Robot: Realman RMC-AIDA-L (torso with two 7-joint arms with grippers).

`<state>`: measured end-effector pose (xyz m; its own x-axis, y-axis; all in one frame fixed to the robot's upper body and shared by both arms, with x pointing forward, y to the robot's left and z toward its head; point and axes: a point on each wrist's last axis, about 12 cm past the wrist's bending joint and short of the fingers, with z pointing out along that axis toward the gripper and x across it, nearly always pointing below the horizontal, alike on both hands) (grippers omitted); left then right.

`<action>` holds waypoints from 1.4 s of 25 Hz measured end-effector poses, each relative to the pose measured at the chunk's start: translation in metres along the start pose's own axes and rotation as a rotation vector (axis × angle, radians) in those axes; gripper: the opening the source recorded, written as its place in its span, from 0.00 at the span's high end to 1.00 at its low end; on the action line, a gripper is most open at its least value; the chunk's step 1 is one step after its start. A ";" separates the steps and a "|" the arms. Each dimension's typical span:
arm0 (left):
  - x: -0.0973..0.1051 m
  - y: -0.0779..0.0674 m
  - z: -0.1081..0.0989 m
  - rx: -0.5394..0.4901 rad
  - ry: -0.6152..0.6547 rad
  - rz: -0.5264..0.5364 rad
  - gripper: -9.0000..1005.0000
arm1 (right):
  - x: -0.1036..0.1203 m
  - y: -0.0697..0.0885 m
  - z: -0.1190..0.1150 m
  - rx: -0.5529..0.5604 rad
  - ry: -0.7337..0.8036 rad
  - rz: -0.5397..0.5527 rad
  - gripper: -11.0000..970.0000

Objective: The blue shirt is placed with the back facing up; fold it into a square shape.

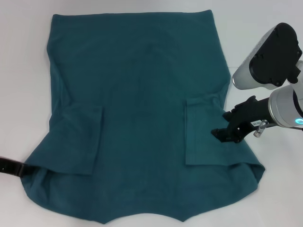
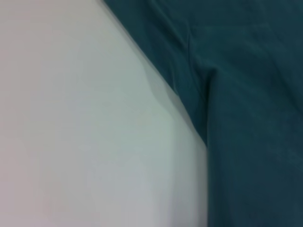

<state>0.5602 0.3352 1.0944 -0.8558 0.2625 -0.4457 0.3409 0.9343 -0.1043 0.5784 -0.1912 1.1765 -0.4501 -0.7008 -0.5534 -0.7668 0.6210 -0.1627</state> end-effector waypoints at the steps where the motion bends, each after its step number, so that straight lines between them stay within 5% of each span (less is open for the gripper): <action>1: 0.000 0.000 0.000 -0.001 0.000 0.000 0.74 | 0.000 0.000 0.000 0.000 -0.001 0.000 0.44; 15: -0.009 -0.003 -0.007 -0.013 -0.028 0.022 0.99 | 0.003 -0.002 -0.002 -0.002 -0.016 0.026 0.44; 35: -0.015 -0.005 -0.019 -0.011 -0.037 0.027 0.99 | 0.051 -0.026 -0.019 0.028 0.231 0.232 0.44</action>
<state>0.5643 0.3313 1.1184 -0.8313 0.2791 -0.4807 0.3596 0.9295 -0.0823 0.5666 -0.2497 1.1674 -0.7055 -0.5987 -0.3792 -0.6204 0.7804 -0.0779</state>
